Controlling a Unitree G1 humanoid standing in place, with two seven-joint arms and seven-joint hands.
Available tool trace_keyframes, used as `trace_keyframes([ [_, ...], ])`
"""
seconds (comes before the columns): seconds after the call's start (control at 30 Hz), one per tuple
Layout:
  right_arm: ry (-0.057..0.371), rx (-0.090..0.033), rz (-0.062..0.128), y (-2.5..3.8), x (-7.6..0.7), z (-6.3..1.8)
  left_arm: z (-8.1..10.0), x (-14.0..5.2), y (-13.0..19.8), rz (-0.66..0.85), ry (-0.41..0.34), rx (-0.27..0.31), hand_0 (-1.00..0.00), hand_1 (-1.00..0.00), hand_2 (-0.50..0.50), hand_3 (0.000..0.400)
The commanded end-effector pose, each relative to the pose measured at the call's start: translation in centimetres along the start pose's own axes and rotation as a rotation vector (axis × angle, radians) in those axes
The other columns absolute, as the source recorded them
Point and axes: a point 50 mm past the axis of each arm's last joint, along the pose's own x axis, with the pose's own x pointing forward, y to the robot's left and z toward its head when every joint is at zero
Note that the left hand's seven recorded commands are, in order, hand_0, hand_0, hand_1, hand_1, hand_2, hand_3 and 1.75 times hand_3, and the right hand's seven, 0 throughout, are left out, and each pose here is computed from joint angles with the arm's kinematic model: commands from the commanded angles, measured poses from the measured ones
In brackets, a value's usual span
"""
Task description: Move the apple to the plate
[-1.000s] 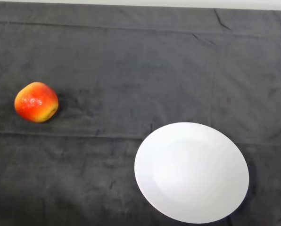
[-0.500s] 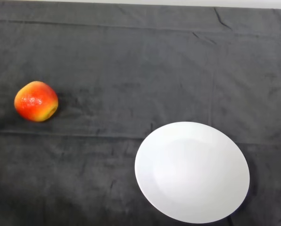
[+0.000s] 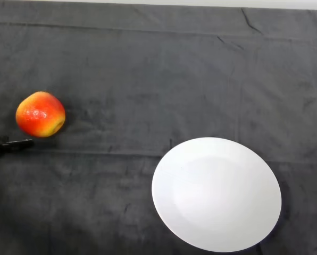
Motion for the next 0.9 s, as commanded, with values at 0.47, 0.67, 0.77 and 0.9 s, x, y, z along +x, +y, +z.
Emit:
trace_keyframes([
  [0.47,0.032,0.001,0.012,0.40,-0.22,-1.09,1.1,2.3,-2.6,-0.101,0.036,0.085,0.00,0.00,0.00,0.000],
  [0.67,0.032,0.001,0.012,0.40,-0.22,-1.09,1.2,2.5,-3.1,-0.124,0.039,0.111,0.00,0.00,0.00,0.000],
  [0.77,0.032,0.001,0.012,0.40,-0.22,-1.09,1.3,2.6,-3.3,-0.133,0.040,0.123,0.00,0.00,0.00,0.000],
  [0.9,0.032,0.001,0.012,0.40,-0.22,-1.09,1.3,2.7,-3.6,-0.144,0.040,0.137,-0.38,0.00,-0.19,0.152],
])
